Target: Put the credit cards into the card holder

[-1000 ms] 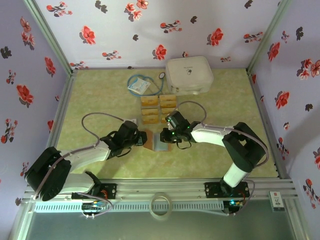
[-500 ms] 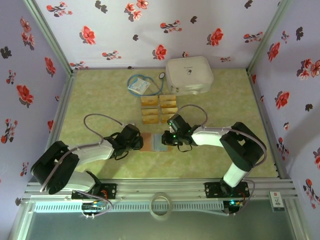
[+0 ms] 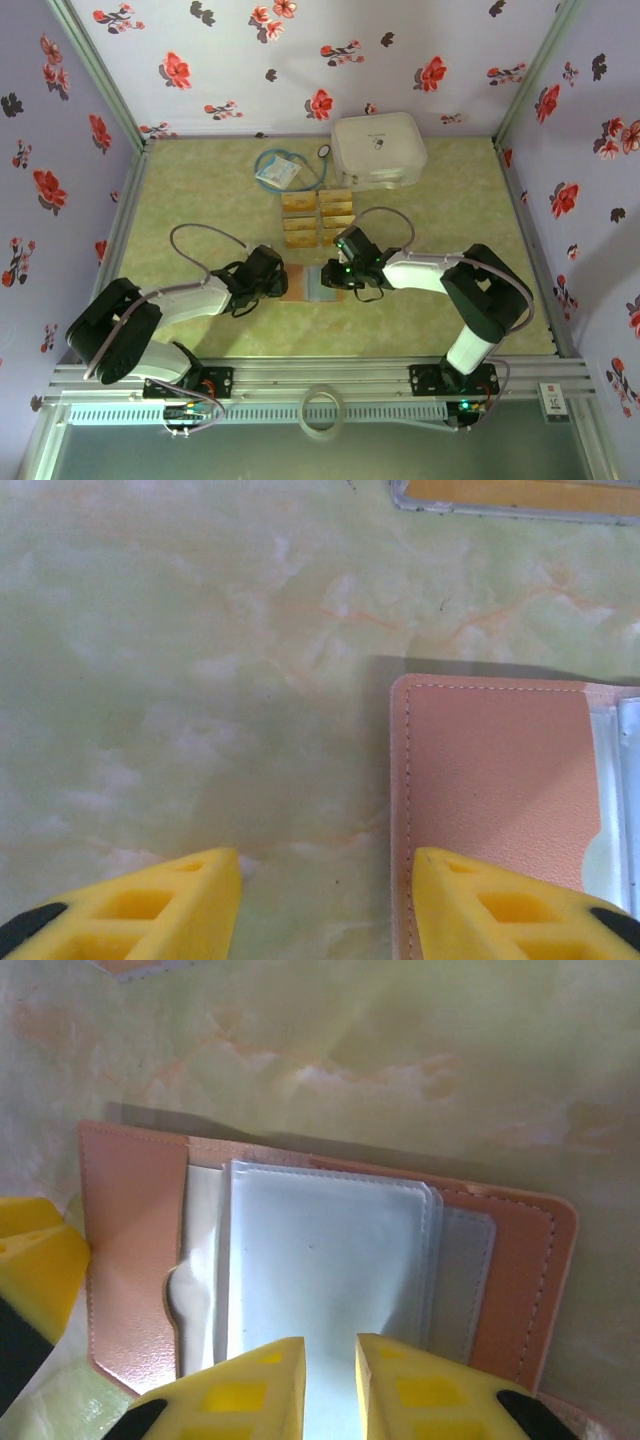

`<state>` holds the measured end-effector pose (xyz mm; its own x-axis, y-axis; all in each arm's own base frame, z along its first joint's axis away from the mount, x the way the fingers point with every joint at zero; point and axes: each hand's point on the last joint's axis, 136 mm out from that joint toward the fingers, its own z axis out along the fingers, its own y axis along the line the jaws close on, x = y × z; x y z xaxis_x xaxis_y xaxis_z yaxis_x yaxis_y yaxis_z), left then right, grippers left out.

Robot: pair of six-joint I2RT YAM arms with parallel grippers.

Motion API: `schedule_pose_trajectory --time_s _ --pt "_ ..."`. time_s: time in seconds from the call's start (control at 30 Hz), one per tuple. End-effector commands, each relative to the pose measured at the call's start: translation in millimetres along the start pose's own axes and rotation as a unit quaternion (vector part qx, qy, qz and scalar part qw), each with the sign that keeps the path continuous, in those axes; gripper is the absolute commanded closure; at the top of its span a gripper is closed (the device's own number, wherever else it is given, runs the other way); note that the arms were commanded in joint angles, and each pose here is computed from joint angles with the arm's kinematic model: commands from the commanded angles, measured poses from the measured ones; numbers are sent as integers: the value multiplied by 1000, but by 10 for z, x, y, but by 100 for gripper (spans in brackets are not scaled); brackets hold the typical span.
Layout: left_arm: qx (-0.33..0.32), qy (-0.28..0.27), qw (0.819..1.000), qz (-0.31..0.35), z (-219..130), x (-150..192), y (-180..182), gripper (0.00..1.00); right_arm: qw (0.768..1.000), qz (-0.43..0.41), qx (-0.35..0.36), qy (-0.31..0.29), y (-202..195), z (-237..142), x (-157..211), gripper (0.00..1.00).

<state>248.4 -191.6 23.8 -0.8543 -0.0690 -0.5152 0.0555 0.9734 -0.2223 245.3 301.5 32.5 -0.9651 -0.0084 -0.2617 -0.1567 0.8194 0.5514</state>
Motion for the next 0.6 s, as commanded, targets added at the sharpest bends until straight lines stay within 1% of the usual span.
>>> schedule_pose_trajectory --time_s 0.0,0.13,0.37,0.43,0.57 --pt "-27 -7 1000 14 -62 -78 84 47 1000 -20 -6 -15 174 -208 -156 79" --pt "-17 -18 1000 16 -169 -186 15 45 999 -28 -9 -25 240 -336 -219 79" --pt "10 -47 999 10 -456 -430 -129 42 999 -20 3 -40 107 -466 -212 80" --pt "31 -58 998 1 -569 -517 -211 40 999 -20 4 -42 86 -491 -206 80" --pt "77 -70 994 -20 -745 -635 -402 38 999 -23 12 -45 57 -521 -204 79"
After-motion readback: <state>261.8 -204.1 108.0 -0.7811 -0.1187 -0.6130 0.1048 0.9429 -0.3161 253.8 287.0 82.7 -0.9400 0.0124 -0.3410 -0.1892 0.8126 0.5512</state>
